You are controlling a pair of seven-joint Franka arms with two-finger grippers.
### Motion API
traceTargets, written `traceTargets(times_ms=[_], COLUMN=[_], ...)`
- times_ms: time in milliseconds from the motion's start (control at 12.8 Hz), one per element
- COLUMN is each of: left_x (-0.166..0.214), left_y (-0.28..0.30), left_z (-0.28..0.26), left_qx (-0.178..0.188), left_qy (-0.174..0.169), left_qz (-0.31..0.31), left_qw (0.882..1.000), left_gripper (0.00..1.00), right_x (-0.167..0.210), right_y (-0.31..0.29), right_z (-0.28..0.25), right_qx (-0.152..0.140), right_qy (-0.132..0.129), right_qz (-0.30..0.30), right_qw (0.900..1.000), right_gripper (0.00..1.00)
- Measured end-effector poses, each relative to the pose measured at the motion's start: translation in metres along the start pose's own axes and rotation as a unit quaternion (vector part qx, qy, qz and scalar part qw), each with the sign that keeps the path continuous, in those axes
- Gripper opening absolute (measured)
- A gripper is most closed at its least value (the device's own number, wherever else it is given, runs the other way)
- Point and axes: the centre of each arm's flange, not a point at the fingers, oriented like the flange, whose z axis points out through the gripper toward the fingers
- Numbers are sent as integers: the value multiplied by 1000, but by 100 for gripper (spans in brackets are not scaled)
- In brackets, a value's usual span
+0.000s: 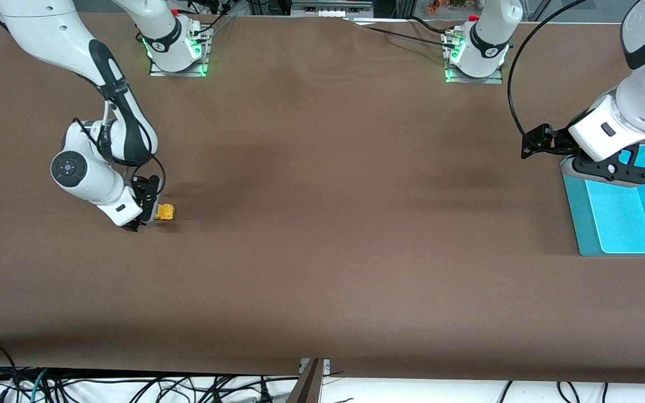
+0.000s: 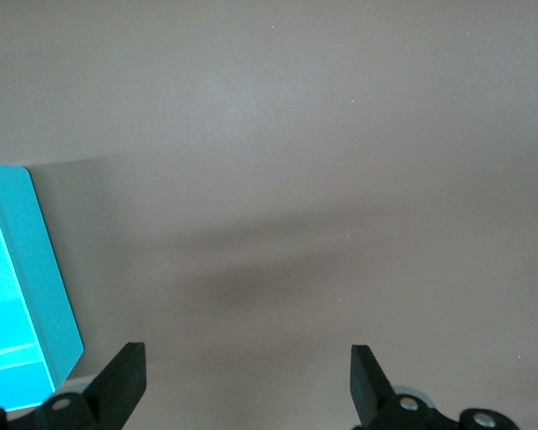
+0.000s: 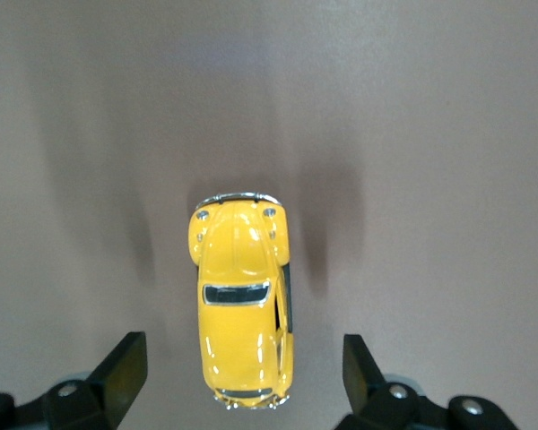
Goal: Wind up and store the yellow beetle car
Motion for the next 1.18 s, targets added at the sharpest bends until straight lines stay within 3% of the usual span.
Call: traceTargets(times_ms=[157,470,548,940,1175], left_x=[0,0,0,-1,-1], left_y=[0,0,0,0,0], left_z=[0,0,0,1,1], left_qx=[0,0,0,0,0], left_qy=[0,0,0,-4,-5], left_qz=[0,0,0,0,0], left_qw=[1000,1000,1000,1000,1000], left_gripper=[100,100,100,100,100], right_x=[2,1,1,-6,-78], right_y=[0,-2,-2,-1,5], right_z=[0,3,2,3,8], right_qx=[-6,-9,-10,-10,-23], right_qy=[1,1,2,1,0], right_qz=[-16,-28,-29,-40,-51], right_qw=[1000,1000,1000,999,998], right_gripper=[93,44,39,39,39])
